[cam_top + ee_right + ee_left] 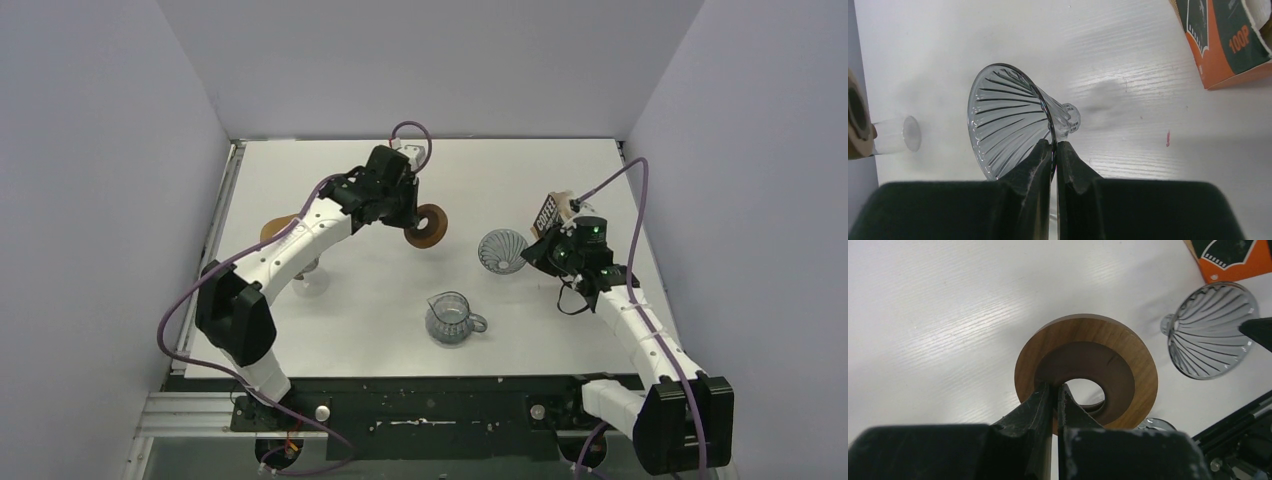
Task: Place the coffee filter in the dripper
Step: Place the coffee dripper at the center of the board.
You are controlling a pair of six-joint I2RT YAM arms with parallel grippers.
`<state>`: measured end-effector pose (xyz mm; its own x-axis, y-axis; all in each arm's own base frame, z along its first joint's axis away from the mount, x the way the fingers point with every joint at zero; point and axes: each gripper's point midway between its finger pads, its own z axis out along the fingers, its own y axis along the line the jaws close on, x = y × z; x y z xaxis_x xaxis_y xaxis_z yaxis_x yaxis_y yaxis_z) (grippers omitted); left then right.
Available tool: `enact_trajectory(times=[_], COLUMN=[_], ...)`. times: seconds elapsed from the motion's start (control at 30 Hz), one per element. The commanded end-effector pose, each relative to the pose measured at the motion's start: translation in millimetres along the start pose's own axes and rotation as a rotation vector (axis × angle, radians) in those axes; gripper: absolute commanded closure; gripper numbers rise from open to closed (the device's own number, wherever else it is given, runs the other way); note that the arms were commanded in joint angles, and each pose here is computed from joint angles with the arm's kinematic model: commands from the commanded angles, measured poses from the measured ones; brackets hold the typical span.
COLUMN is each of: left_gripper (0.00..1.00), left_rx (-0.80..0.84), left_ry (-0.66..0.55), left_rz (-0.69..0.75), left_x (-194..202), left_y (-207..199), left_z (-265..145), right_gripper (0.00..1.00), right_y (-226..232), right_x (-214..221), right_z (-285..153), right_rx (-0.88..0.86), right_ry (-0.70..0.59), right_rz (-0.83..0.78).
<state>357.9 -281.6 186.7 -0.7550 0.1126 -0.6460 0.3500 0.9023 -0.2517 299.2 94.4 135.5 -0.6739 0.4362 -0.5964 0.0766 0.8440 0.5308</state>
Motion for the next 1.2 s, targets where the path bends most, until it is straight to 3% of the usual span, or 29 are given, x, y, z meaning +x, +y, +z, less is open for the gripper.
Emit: enact_trajectory(times=[0.0, 0.6, 1.17], left_gripper=[1.00, 1.00, 1.00], left_rx=[0.135, 0.384, 0.491], left_ry=[-0.120, -0.204, -0.228], left_rz=[-0.003, -0.023, -0.060], left_x=[-32, -42, -46], left_y=[-24, -58, -72], left_z=[-40, -99, -121], right_gripper=[1.00, 1.00, 0.97], right_y=[14, -12, -25], right_x=[-21, -7, 2], right_z=[10, 32, 35], right_rx=[-0.082, -0.044, -0.017], right_ry=[-0.088, -0.064, -0.047], right_rz=[0.041, 0.153, 0.185])
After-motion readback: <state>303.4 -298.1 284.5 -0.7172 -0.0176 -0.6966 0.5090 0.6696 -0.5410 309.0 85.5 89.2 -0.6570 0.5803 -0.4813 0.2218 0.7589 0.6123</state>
